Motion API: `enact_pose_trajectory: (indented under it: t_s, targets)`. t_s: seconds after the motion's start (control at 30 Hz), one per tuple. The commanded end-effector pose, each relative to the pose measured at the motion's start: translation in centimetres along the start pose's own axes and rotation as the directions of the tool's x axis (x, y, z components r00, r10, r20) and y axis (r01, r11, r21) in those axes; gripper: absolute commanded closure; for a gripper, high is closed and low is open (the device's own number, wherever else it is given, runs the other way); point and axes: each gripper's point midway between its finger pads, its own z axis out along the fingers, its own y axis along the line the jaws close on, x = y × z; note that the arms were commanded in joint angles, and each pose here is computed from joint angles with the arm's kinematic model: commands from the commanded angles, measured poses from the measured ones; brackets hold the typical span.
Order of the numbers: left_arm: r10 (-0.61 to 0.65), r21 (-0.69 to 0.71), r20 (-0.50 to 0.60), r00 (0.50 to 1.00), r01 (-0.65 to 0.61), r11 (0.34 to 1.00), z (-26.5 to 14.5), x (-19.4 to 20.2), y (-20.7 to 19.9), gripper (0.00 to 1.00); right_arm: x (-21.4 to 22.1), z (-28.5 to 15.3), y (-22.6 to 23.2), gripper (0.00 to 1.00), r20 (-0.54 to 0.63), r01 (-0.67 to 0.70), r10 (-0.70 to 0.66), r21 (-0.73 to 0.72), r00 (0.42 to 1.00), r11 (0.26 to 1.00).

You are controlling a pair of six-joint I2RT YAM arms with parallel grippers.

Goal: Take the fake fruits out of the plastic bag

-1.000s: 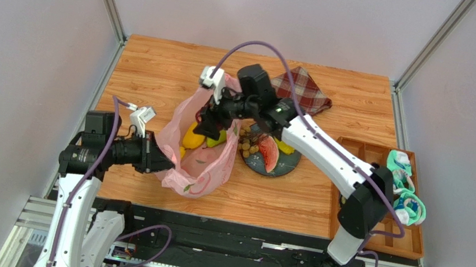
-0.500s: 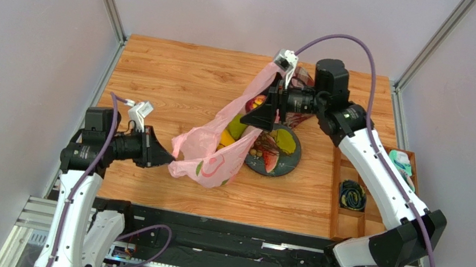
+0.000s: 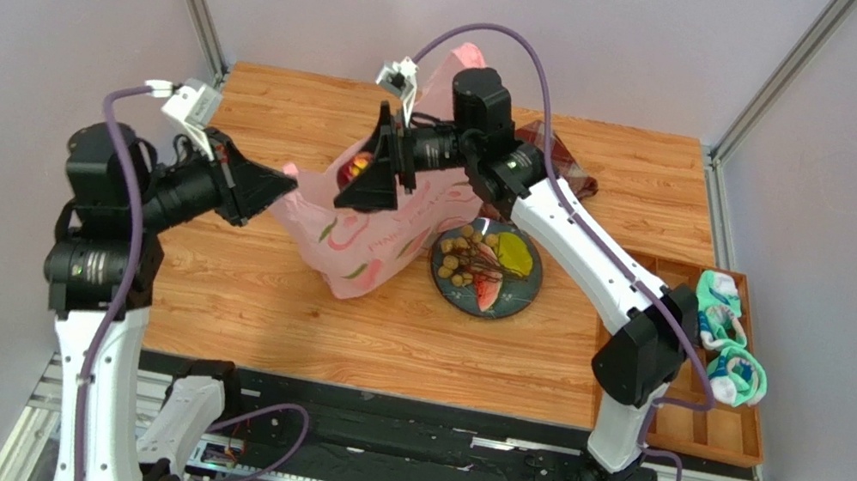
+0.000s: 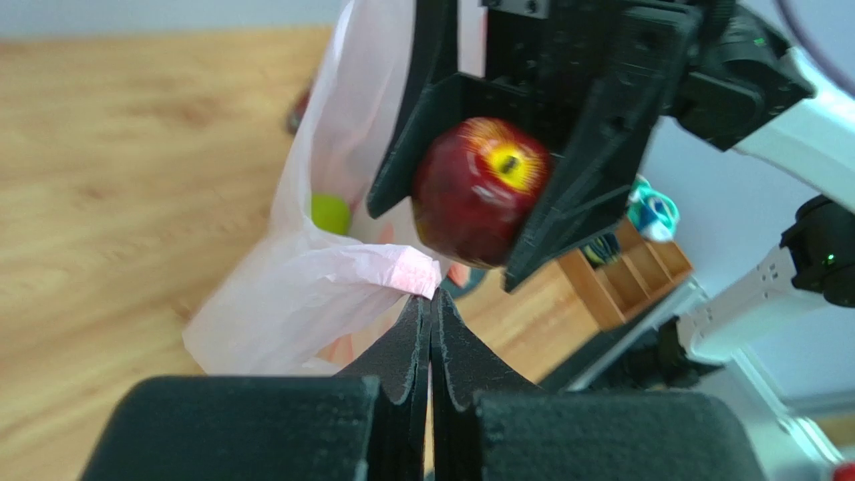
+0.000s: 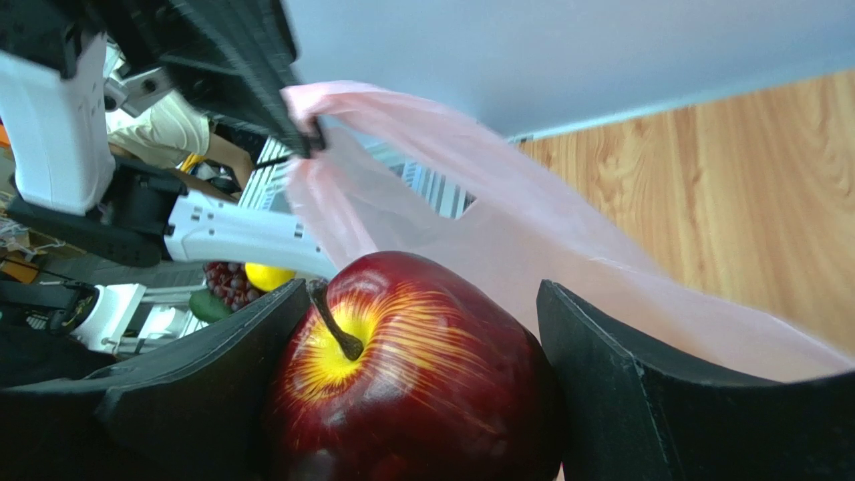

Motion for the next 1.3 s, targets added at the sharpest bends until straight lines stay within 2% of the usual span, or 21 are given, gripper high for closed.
enact_pose_trajectory:
  t_s: [0.0, 0.17, 0.23, 0.4, 0.5, 0.6, 0.7, 0.77, 0.8, 0.83, 0.87, 0.9, 0.93, 0.97, 1.0, 1.03, 1.07, 1.1, 1.13, 1.17, 1.27]
  targets:
    - [0.118, -0.13, 0.168, 0.979, -0.097, 0.987, -2.6, -4.2, -1.2, 1.0, -5.3, 1.2, 3.6, 0.56, 0.089, 0.119, -0.11, -0.105, 0.99, 0.987]
    - [0.103, -0.276, 0.151, 0.983, -0.058, 0.959, -3.4, -3.3, 1.4, 1.0, -5.3, 2.8, 7.4, 0.54, 0.091, 0.133, -0.117, -0.208, 0.989, 0.969]
    - [0.044, -0.365, 0.125, 0.991, 0.005, 0.931, -3.4, -1.5, 3.9, 1.0, -5.2, 3.0, 9.0, 0.53, 0.088, 0.153, -0.135, -0.245, 0.987, 0.957]
    - [-0.136, -0.406, 0.026, 0.99, 0.135, 0.904, -1.4, 4.5, 8.0, 1.0, -5.0, 2.1, 10.3, 0.55, 0.09, 0.16, -0.142, -0.244, 0.986, 0.956]
    - [-0.206, -0.411, 0.005, 0.978, 0.19, 0.892, -0.6, 7.0, 9.3, 1.0, -5.9, 0.4, 8.6, 0.58, 0.12, 0.193, -0.178, -0.12, 0.977, 0.974]
    - [-0.253, -0.4, -0.012, 0.967, 0.227, 0.888, 0.1, 8.5, 9.9, 1.0, -8.4, -3.6, 7.7, 0.58, 0.18, 0.238, -0.24, 0.031, 0.954, 0.971]
    - [-0.26, -0.389, -0.027, 0.965, 0.229, 0.892, 0.5, 9.0, 10.1, 1.0, -10.8, -9.0, 5.8, 0.58, 0.217, 0.252, -0.3, 0.225, 0.929, 0.941]
    - [-0.26, -0.396, -0.03, 0.965, 0.227, 0.89, 0.5, 9.2, 10.4, 1.0, -11.4, -13.3, 3.8, 0.58, 0.197, 0.275, -0.364, 0.367, 0.91, 0.888]
    - [-0.256, -0.399, -0.032, 0.966, 0.223, 0.89, 0.6, 9.3, 10.6, 1.0, -9.8, -14.9, 1.4, 0.58, 0.15, 0.224, -0.325, 0.463, 0.934, 0.858]
    - [-0.253, -0.403, -0.032, 0.967, 0.219, 0.889, 0.6, 9.3, 10.8, 1.0, -9.0, -17.7, -0.5, 0.59, 0.077, 0.294, -0.396, 0.547, 0.915, 0.784]
    - [-0.258, -0.407, -0.037, 0.965, 0.221, 0.886, 0.7, 9.7, 11.0, 1.0, -8.3, -19.5, -0.2, 0.59, 0.019, 0.35, -0.448, 0.593, 0.894, 0.725]
    - [-0.25, -0.405, -0.032, 0.968, 0.216, 0.888, 0.7, 9.7, 11.1, 1.0, -3.5, -21.1, -3.7, 0.58, -0.073, 0.311, -0.355, 0.663, 0.932, 0.681]
    - [-0.255, -0.408, -0.032, 0.967, 0.22, 0.886, 0.8, 9.8, 11.2, 1.0, -1.4, -23.1, -5.0, 0.57, -0.145, 0.341, -0.344, 0.702, 0.928, 0.625]
    - [-0.264, -0.409, -0.037, 0.964, 0.226, 0.884, 0.8, 10.2, 11.3, 1.0, 1.4, -24.5, -6.5, 0.58, -0.3, 0.476, -0.381, 0.679, 0.875, 0.559]
    - [-0.264, -0.401, -0.037, 0.964, 0.227, 0.887, 0.9, 10.2, 11.2, 1.0, 3.3, -26.0, -5.9, 0.58, -0.377, 0.531, -0.379, 0.682, 0.845, 0.503]
    - [-0.265, -0.398, -0.041, 0.963, 0.227, 0.889, 0.9, 10.4, 11.2, 1.0, 9.2, -27.0, -8.0, 0.58, -0.463, 0.547, -0.295, 0.66, 0.836, 0.515]
    - [-0.268, -0.398, -0.044, 0.962, 0.229, 0.888, 0.9, 10.6, 11.2, 1.0, 11.1, -27.9, -8.4, 0.57, -0.566, 0.646, -0.321, 0.598, 0.759, 0.474]
    - [-0.267, -0.399, -0.047, 0.963, 0.226, 0.889, 0.9, 10.6, 11.2, 1.0, 12.2, -28.9, -8.3, 0.57, -0.62, 0.698, -0.329, 0.575, 0.712, 0.427]
    - [-0.268, -0.399, -0.048, 0.962, 0.227, 0.888, 0.8, 10.7, 11.2, 1.0, 16.2, -29.2, -9.0, 0.57, -0.652, 0.696, -0.285, 0.551, 0.703, 0.46]
    - [-0.265, -0.402, -0.048, 0.963, 0.224, 0.888, 0.8, 10.7, 11.2, 1.0, 17.2, -29.5, -9.2, 0.57, -0.684, 0.73, -0.297, 0.514, 0.666, 0.451]
    - [-0.258, -0.408, -0.053, 0.965, 0.215, 0.887, 0.6, 10.7, 11.2, 1.0, 20.3, -29.5, -9.5, 0.57, -0.707, 0.737, -0.287, 0.482, 0.646, 0.474]
